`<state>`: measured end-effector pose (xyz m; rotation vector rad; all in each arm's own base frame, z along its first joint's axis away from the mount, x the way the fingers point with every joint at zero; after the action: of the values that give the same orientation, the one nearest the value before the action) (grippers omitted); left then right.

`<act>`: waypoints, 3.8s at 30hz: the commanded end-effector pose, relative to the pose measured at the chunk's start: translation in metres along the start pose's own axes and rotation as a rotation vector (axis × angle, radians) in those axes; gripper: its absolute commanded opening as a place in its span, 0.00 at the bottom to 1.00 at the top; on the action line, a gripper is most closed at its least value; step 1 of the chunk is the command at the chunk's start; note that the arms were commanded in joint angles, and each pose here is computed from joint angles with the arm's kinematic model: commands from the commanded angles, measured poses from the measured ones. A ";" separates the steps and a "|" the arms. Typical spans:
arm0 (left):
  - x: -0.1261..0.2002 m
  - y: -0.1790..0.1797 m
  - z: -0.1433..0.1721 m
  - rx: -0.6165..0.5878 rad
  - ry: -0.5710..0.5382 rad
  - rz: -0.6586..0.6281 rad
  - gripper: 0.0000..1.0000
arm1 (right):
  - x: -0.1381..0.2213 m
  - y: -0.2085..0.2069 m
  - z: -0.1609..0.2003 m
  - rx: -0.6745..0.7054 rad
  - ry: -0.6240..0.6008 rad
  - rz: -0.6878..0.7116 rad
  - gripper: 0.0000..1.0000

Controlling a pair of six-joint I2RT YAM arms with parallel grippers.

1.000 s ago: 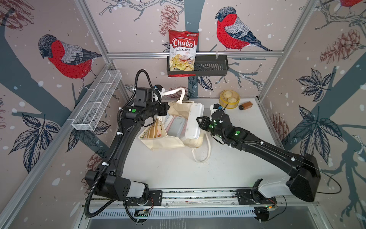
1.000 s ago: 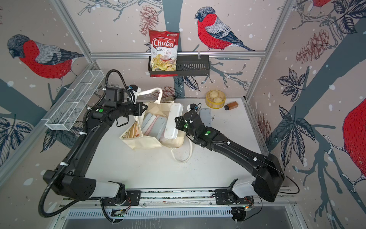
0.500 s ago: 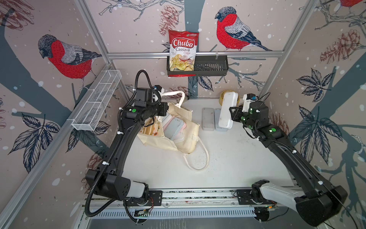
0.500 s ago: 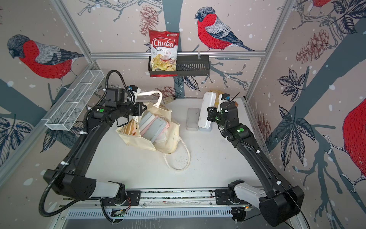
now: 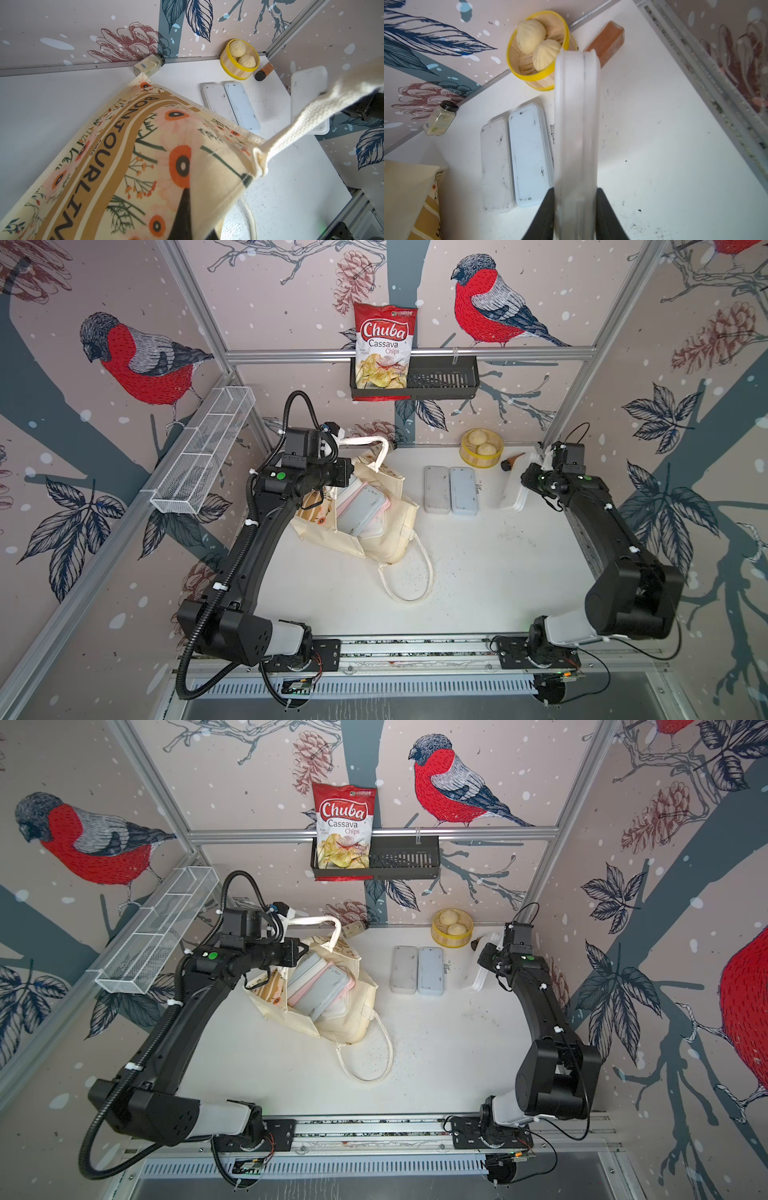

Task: Take out the pencil case from the canvas bag
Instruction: Place the pencil case at the center of the board.

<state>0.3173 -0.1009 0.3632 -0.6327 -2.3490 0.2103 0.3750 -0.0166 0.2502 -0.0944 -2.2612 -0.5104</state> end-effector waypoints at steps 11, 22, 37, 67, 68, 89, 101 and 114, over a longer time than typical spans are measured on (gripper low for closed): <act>-0.014 0.002 -0.003 -0.014 0.003 0.048 0.00 | -0.054 0.003 -0.018 0.240 0.235 -0.130 0.15; -0.032 0.004 -0.009 -0.020 0.040 0.092 0.00 | -0.084 0.001 -0.005 0.313 0.352 -0.131 0.16; -0.018 0.001 -0.004 -0.015 0.030 0.077 0.00 | -0.129 0.020 0.007 0.272 0.382 -0.277 0.21; -0.004 -0.003 -0.002 0.011 0.008 0.057 0.00 | -0.108 0.027 -0.016 0.169 0.243 -0.018 0.64; -0.003 -0.003 -0.002 0.011 0.007 0.058 0.00 | -0.103 0.033 -0.016 0.173 0.228 -0.010 0.64; 0.006 -0.007 -0.008 0.002 -0.022 0.067 0.00 | 0.073 0.204 0.067 0.266 -0.165 -0.423 0.63; 0.009 -0.010 -0.005 0.019 -0.057 0.095 0.00 | 0.179 0.233 0.153 0.316 -0.469 -0.773 0.65; 0.022 -0.019 -0.009 -0.015 -0.105 0.138 0.00 | 0.214 0.285 0.209 0.417 -0.477 -0.927 0.65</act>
<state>0.3010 -0.1032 0.3742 -0.7197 -2.3479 0.2770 0.1509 0.3026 0.3652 1.1884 -2.7031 -0.4249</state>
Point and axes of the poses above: each gripper's point midway between its finger pads, its own x axis back along the fingers, its own y axis along the line the jaws close on, z = x × y, the point moved 8 cm from there along x, back along the fingers
